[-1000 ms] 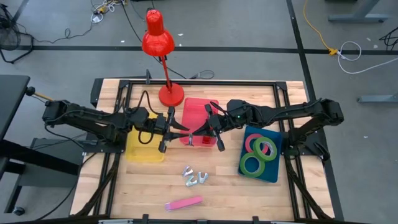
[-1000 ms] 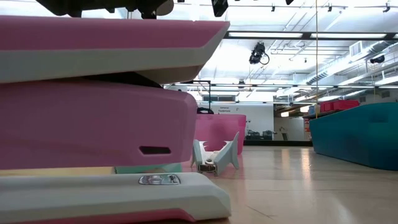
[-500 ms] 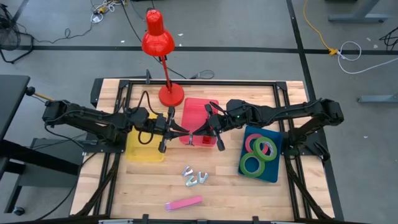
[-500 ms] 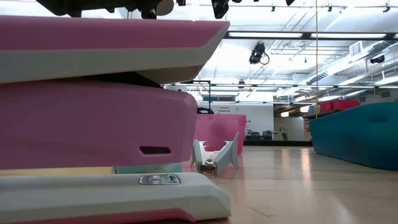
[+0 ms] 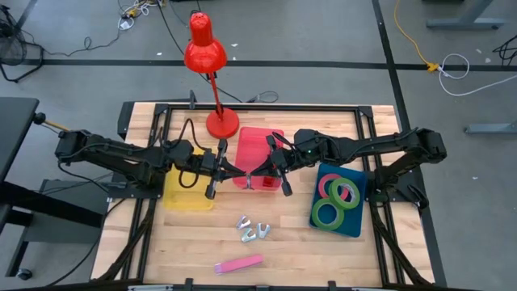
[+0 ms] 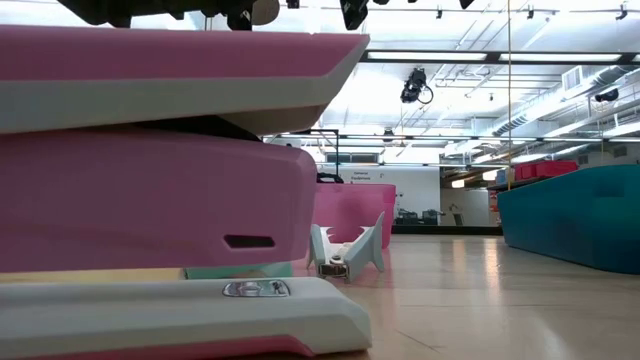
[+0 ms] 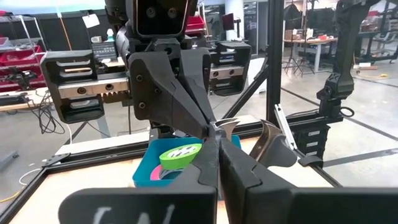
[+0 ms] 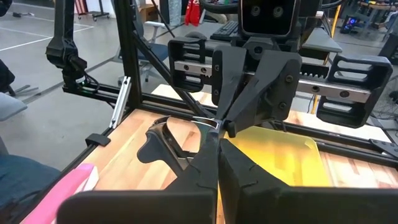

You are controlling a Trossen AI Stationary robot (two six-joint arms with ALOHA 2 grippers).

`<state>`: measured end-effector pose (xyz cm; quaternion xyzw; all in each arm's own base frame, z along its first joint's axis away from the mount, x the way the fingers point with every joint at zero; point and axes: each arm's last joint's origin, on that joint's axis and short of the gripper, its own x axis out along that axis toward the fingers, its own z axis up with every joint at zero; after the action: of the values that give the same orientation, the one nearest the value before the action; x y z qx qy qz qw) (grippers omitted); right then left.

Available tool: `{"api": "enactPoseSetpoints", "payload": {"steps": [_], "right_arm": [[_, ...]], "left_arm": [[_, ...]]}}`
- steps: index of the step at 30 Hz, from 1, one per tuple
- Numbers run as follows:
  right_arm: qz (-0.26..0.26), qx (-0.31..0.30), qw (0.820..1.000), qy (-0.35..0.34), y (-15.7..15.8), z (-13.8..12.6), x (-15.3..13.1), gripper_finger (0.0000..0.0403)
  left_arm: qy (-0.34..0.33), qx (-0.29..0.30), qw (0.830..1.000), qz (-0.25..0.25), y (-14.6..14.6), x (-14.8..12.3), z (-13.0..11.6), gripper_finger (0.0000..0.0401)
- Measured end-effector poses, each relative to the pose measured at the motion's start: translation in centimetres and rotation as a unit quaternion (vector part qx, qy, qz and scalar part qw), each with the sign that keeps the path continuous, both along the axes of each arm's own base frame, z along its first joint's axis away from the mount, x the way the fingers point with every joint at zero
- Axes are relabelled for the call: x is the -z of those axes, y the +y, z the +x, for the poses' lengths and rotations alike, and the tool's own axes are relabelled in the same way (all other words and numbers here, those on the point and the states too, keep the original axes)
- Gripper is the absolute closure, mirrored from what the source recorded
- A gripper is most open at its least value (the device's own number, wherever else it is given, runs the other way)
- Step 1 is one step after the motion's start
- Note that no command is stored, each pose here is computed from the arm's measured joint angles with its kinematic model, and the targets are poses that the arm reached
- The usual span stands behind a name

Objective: Pick and place Stapler, Stapler remover, tape
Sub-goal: Put the black staple remover into the yellow bin

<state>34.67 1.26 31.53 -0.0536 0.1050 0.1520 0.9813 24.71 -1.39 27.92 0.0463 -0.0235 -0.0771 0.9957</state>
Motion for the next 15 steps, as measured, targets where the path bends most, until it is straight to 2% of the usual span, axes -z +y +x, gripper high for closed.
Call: {"api": "enactPoseSetpoints", "payload": {"steps": [9, 15], "right_arm": [[0.000, 0.003, 1.000, 0.000, -0.02, 0.01, -0.01, 0.0376], [0.005, 0.001, 1.000, -0.007, 0.00, 0.03, -0.14, 0.0330]], "left_arm": [[0.001, -0.001, 1.000, 0.002, -0.01, 0.02, 0.00, 0.0400], [0.003, -0.004, 1.000, 0.001, 0.04, 0.06, 0.01, 0.0400]]}}
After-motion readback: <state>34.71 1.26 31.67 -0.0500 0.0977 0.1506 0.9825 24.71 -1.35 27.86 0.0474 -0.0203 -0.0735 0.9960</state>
